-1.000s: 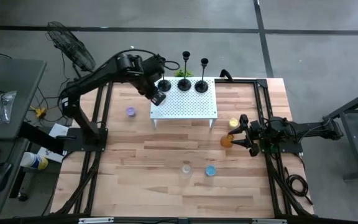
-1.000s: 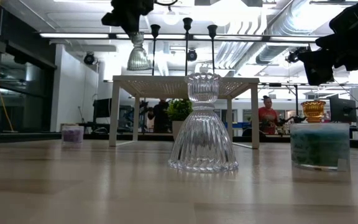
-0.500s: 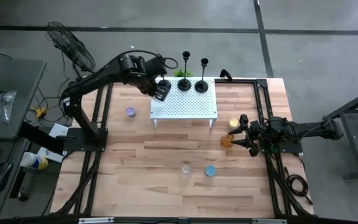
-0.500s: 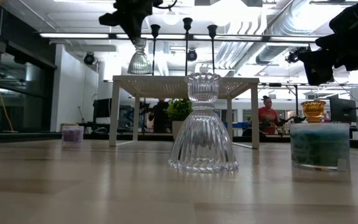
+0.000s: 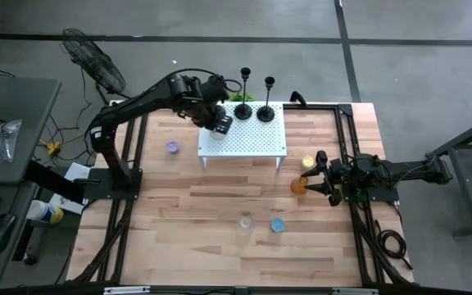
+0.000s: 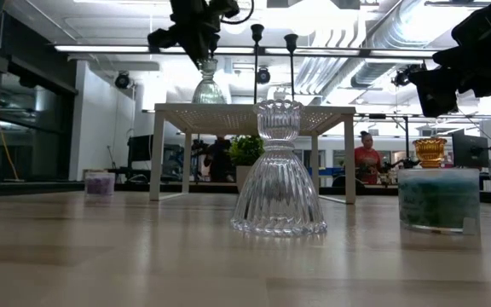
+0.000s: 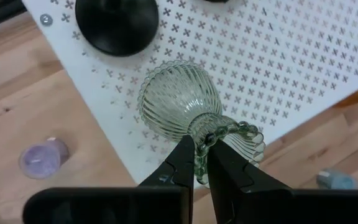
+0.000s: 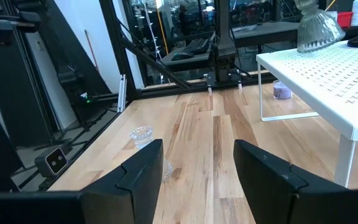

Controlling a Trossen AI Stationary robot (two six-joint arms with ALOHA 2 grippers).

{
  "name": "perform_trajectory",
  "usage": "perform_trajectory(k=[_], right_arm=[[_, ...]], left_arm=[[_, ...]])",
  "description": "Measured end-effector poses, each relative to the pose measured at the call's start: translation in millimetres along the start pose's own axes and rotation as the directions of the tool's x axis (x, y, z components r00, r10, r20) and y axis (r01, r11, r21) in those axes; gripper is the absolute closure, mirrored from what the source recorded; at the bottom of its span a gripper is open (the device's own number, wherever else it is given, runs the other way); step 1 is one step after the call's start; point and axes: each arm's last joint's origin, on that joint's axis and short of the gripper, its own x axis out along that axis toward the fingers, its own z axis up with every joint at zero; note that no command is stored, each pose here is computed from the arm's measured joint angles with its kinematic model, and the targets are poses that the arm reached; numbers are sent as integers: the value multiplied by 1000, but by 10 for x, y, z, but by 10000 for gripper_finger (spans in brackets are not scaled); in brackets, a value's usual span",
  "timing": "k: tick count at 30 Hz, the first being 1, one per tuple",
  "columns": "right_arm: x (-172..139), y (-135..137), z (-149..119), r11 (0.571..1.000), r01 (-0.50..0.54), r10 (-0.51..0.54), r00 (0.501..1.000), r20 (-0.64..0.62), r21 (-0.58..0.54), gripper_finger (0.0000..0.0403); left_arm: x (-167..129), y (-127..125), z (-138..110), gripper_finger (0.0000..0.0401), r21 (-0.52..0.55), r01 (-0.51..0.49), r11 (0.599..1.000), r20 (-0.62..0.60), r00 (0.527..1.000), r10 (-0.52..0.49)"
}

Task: Pick & Place candle stick holders
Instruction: Put the green candle holder on the shelf

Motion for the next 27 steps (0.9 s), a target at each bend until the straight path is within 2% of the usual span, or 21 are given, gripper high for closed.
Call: perform_trajectory(k=[11,27], right_arm=[[0,0,0,1000,0,0,1000,0,0,212],[0,0,1,1000,0,0,1000,0,0,212]], left_arm=[[7,36,9,382,-58,-6,998,-27,1000,4],[30,59,23,382,-61,-35,998,-28,999,33]])
